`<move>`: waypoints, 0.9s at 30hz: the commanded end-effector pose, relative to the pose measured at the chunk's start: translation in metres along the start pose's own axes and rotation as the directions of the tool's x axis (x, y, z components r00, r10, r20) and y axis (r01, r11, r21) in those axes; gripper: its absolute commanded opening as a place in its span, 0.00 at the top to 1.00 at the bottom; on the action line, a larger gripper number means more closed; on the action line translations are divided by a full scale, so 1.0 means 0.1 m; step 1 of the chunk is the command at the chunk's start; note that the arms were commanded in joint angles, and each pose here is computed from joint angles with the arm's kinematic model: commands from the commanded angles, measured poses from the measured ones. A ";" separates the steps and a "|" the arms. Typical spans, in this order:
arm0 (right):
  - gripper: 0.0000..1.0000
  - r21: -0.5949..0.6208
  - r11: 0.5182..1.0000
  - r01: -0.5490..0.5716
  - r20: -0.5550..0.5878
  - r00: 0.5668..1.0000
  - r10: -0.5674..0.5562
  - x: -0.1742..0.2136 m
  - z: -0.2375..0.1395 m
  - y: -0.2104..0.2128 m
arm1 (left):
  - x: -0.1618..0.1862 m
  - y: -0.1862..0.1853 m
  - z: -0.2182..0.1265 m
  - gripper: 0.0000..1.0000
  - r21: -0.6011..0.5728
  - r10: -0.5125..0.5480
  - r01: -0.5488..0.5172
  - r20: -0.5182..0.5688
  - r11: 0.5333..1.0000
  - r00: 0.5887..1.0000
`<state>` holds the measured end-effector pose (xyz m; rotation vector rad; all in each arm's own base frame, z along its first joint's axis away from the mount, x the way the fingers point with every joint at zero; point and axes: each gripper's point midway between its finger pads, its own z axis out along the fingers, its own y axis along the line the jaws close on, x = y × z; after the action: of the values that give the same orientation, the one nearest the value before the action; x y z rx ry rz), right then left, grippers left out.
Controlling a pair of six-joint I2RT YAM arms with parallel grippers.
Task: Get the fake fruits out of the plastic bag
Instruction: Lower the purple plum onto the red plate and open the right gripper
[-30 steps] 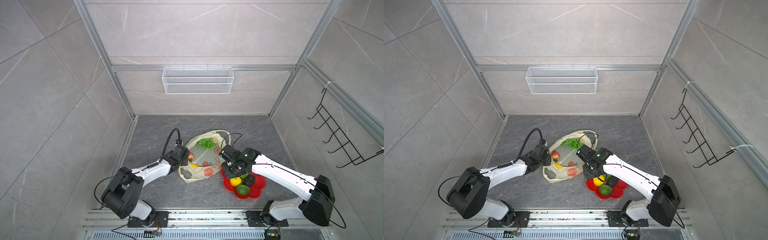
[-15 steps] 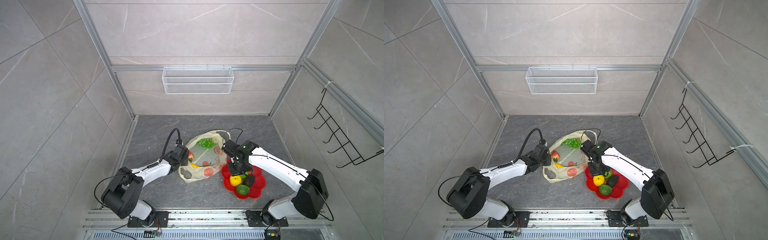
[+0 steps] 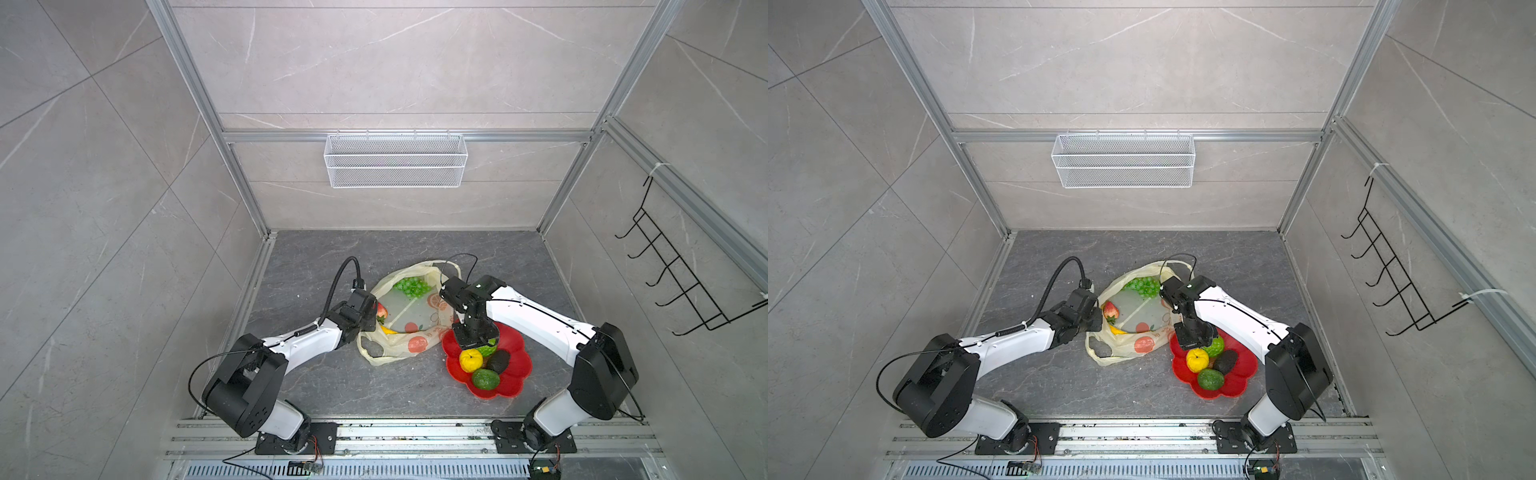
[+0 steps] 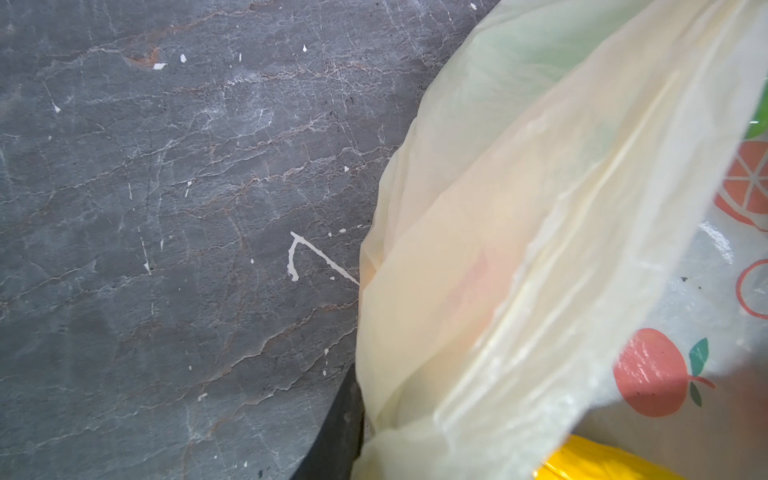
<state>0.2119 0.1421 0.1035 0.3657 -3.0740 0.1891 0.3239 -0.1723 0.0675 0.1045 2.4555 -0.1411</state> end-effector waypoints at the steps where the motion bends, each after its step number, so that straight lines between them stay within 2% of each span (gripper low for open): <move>1: 0.99 -0.001 1.000 0.028 -0.034 0.999 -0.028 0.02 -0.02 0.01 | -0.17 -0.04 -0.05 0.80 0.011 -0.008 0.008 0.034 1.000 0.999; 17: 0.90 0.034 0.998 0.056 -0.083 0.995 -0.053 0.04 0.03 -0.03 | -0.16 -0.04 -0.05 0.80 0.011 -0.007 0.007 0.033 1.000 0.999; 27: 0.79 0.052 0.997 0.056 -0.074 0.996 -0.052 0.04 0.01 -0.07 | -0.17 -0.04 -0.04 0.80 0.013 -0.009 0.009 0.031 1.000 0.999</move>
<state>0.2097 0.1387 0.0986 0.4298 -2.9932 0.2477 0.3236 -0.1721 0.0671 0.1050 2.4575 -0.1397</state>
